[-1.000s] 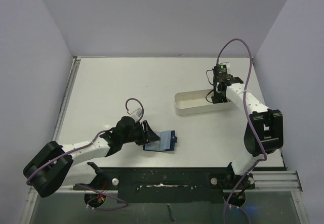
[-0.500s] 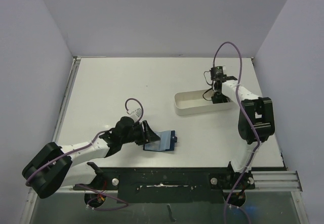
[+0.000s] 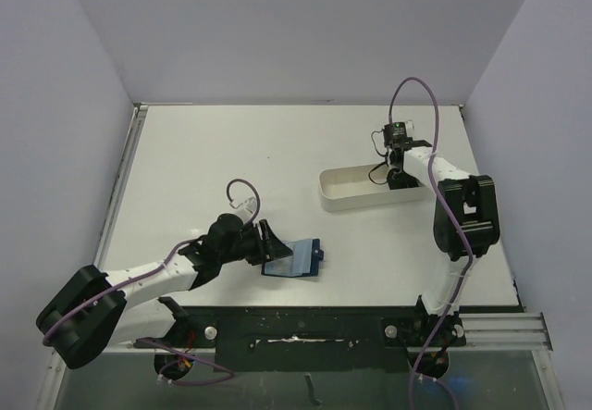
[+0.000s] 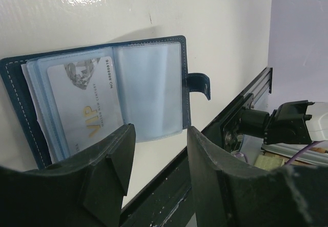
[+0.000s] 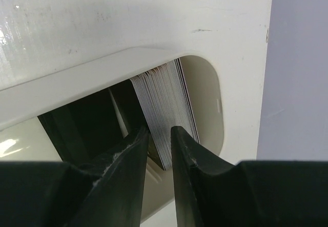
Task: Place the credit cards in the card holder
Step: Pick up the credit card from the storage box.
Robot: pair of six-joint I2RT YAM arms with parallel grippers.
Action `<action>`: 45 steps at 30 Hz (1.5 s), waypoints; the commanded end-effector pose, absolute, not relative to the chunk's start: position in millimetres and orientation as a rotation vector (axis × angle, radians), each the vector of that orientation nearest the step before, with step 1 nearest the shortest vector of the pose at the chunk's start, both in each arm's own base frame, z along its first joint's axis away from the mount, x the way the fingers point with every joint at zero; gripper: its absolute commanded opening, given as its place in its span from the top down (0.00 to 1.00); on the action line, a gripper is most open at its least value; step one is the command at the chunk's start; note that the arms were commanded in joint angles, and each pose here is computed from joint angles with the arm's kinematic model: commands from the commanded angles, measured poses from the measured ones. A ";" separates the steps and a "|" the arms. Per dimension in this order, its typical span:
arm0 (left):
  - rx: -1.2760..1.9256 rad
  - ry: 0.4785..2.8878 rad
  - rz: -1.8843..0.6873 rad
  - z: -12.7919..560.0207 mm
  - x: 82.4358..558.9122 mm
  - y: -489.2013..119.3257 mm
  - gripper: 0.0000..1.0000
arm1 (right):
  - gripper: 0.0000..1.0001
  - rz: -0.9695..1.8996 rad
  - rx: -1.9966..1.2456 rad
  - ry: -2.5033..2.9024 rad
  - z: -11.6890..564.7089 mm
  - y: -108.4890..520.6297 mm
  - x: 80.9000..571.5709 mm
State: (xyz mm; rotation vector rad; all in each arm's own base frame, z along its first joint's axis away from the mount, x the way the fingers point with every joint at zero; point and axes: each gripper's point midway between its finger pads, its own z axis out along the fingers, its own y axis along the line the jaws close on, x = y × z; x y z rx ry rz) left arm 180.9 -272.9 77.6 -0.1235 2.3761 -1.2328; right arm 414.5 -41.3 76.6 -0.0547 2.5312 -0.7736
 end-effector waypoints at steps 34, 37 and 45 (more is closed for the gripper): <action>-0.135 2.312 -1.284 98.0 186.6 -279.5 0.57 | 1.00 -0.551 -0.072 2.390 177.2 -5.1 413.9; -0.138 2.306 -1.298 100.8 186.0 -280.3 0.57 | 1.00 -0.500 -0.095 2.366 190.3 12.5 408.2; -0.117 2.301 -1.278 116.0 189.4 -280.4 0.57 | 1.00 -0.340 -0.153 2.305 219.5 68.2 379.5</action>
